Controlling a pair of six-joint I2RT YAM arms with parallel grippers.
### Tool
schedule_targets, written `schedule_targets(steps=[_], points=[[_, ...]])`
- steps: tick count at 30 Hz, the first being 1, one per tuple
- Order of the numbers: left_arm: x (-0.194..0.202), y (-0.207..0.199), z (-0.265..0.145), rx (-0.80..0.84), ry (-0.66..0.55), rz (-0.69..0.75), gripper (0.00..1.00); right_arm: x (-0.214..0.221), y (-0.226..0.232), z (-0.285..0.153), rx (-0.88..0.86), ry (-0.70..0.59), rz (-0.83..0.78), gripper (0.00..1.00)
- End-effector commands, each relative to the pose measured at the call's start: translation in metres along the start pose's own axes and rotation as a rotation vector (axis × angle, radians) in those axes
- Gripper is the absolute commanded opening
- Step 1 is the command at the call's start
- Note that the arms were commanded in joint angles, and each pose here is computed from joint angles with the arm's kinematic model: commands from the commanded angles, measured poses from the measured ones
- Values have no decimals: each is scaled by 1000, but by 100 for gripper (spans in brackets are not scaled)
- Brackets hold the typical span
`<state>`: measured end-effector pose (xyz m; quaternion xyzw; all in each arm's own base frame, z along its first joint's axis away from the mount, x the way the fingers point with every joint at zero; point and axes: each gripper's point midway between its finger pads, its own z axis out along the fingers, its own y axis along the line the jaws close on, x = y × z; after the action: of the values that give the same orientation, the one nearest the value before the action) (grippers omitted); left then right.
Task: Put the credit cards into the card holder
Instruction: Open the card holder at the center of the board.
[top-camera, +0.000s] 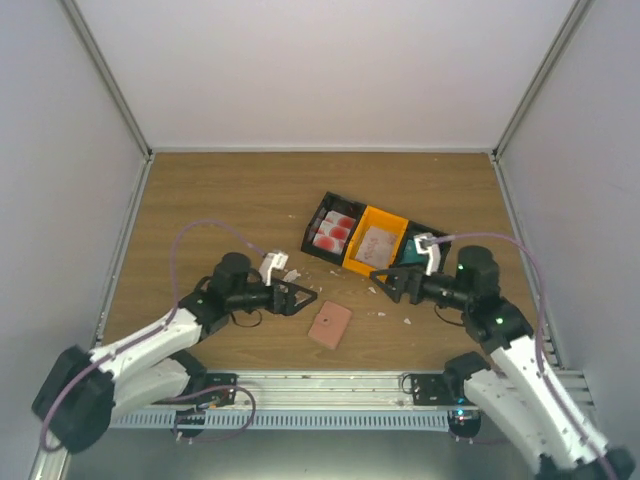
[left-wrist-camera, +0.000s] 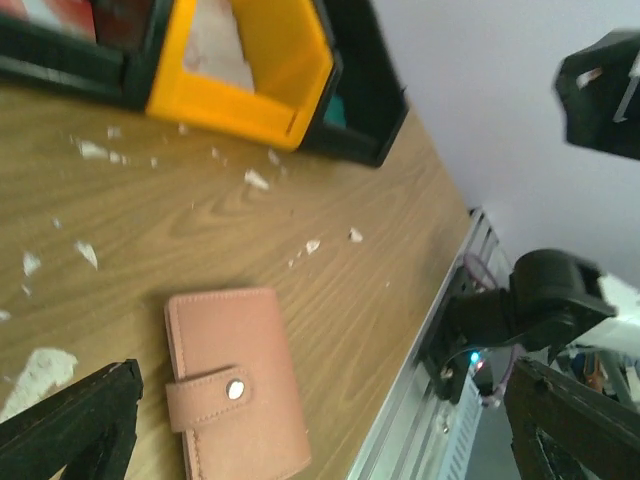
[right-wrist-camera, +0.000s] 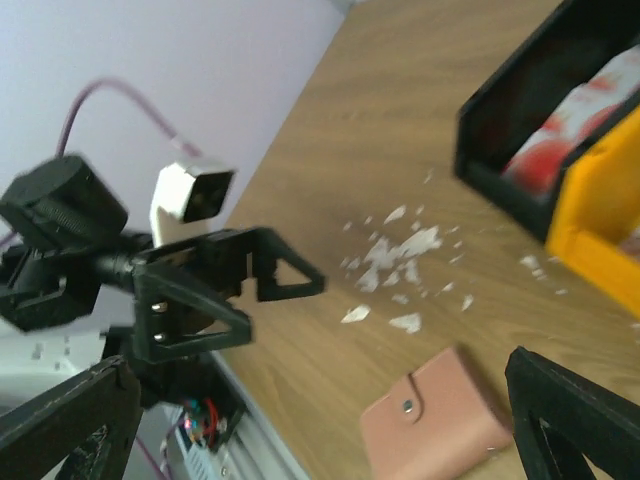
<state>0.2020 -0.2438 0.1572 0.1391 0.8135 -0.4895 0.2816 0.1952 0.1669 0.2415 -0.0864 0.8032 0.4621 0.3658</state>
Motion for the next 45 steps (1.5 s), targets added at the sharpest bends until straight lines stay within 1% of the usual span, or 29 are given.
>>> schedule_targets(steps=[1, 3, 6, 7, 10, 13, 14, 16, 18, 21, 24, 27, 31, 37, 42, 45], points=[[-1, 2, 21, -59, 0, 10, 99, 14, 9, 42, 24, 37, -34, 99], [9, 15, 24, -118, 30, -22, 99, 32, 7, 64, 67, 95, -39, 100], [33, 36, 25, -199, 109, -72, 94, 62, 4, 87, 161, 169, -29, 99], [43, 42, 25, -219, 144, -90, 92, 72, 4, 91, 186, 190, -35, 98], [70, 47, 26, -212, 217, -127, 84, 105, -10, 97, 286, 260, -8, 88], [76, 40, 33, -170, 231, -129, 75, 136, -37, 97, 415, 328, 17, 73], [78, 39, 36, -164, 240, -126, 72, 143, -43, 95, 444, 344, 25, 68], [81, 35, 42, -152, 264, -116, 59, 155, -52, 93, 476, 363, 29, 61], [85, 33, 49, -152, 292, -104, 50, 160, -57, 92, 478, 366, 33, 57], [93, 39, 57, -190, 322, -100, 43, 165, -62, 91, 470, 351, 57, 53], [101, 46, 64, -223, 356, -101, 35, 169, -63, 94, 447, 356, 71, 51], [104, 48, 70, -240, 376, -95, 25, 176, -66, 98, 412, 370, 100, 50], [104, 53, 70, -280, 387, -90, 13, 185, -69, 101, 337, 383, 165, 48], [117, 65, 62, -370, 470, -99, 7, 187, -72, 104, 248, 380, 249, 46], [129, 74, 58, -406, 534, -93, 4, 189, -78, 109, 231, 393, 317, 45], [133, 77, 59, -414, 557, -92, 3, 190, -74, 116, 192, 398, 344, 45]])
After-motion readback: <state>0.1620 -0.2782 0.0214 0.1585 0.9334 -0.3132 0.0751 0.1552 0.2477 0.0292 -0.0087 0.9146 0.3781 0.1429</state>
